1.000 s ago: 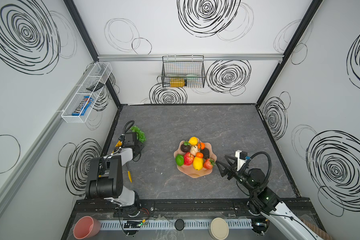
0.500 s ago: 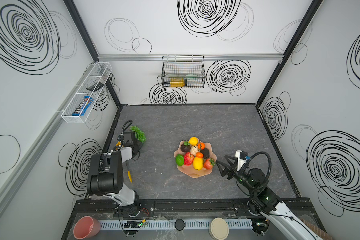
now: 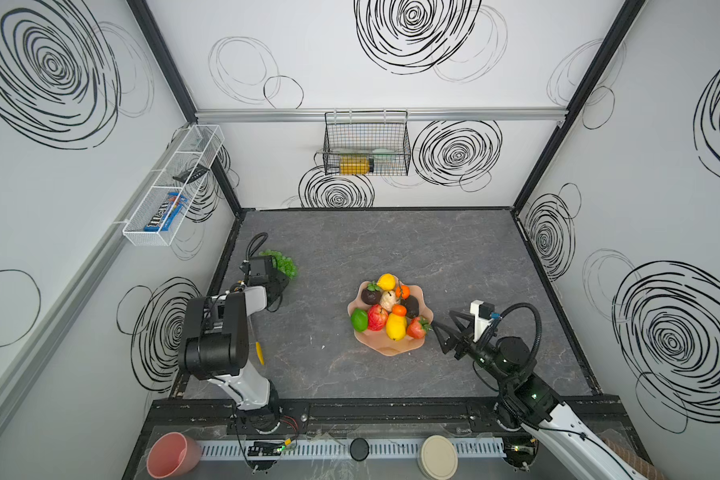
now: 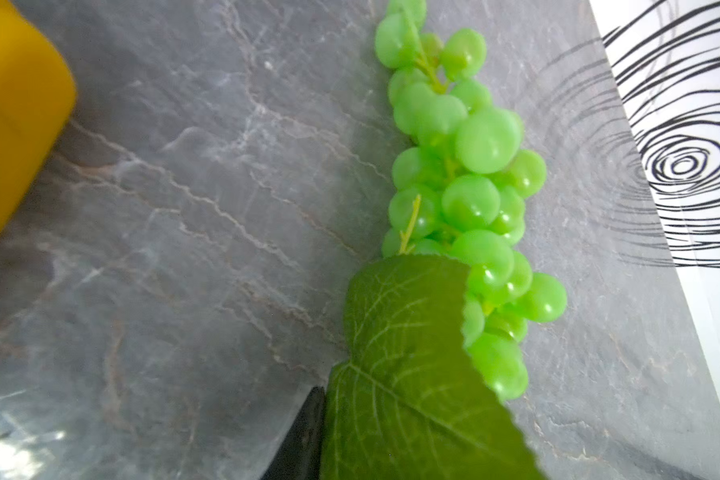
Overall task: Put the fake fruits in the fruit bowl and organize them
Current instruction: 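Lower the left gripper onto the grape bunch's leaf and close on it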
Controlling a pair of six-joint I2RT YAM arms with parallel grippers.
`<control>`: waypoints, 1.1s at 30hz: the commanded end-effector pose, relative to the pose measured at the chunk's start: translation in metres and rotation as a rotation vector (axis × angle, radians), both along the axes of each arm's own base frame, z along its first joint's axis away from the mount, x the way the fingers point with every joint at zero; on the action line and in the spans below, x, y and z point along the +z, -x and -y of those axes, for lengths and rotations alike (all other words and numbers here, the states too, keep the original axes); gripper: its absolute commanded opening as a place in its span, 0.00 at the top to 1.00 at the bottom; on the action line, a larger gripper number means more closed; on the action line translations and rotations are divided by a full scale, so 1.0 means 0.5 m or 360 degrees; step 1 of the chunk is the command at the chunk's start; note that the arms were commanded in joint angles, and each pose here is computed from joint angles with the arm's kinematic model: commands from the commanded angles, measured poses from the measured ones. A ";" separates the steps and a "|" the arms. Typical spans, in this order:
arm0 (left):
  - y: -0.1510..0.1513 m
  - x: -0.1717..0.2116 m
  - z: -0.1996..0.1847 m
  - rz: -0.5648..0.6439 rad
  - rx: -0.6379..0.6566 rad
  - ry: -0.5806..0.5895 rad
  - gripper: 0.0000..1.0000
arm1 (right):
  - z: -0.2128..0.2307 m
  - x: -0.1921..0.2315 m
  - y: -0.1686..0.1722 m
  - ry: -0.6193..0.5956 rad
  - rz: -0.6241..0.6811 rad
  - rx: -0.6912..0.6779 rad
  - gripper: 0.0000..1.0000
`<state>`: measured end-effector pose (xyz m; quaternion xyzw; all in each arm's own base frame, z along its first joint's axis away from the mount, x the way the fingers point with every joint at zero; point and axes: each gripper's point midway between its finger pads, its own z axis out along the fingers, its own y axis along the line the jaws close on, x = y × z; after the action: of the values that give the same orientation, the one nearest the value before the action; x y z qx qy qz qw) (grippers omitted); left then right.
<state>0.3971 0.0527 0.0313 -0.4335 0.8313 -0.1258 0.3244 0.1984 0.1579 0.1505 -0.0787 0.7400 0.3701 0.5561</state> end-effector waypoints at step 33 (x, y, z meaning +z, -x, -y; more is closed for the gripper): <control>-0.055 0.087 0.041 0.0082 -0.0165 -0.0250 0.86 | -0.001 -0.002 -0.002 -0.0017 0.0010 0.0001 0.10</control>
<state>0.4158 0.0333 0.0519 -0.3669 0.8612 -0.0808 0.3424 0.1982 0.1582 0.1499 -0.0795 0.7404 0.3705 0.5551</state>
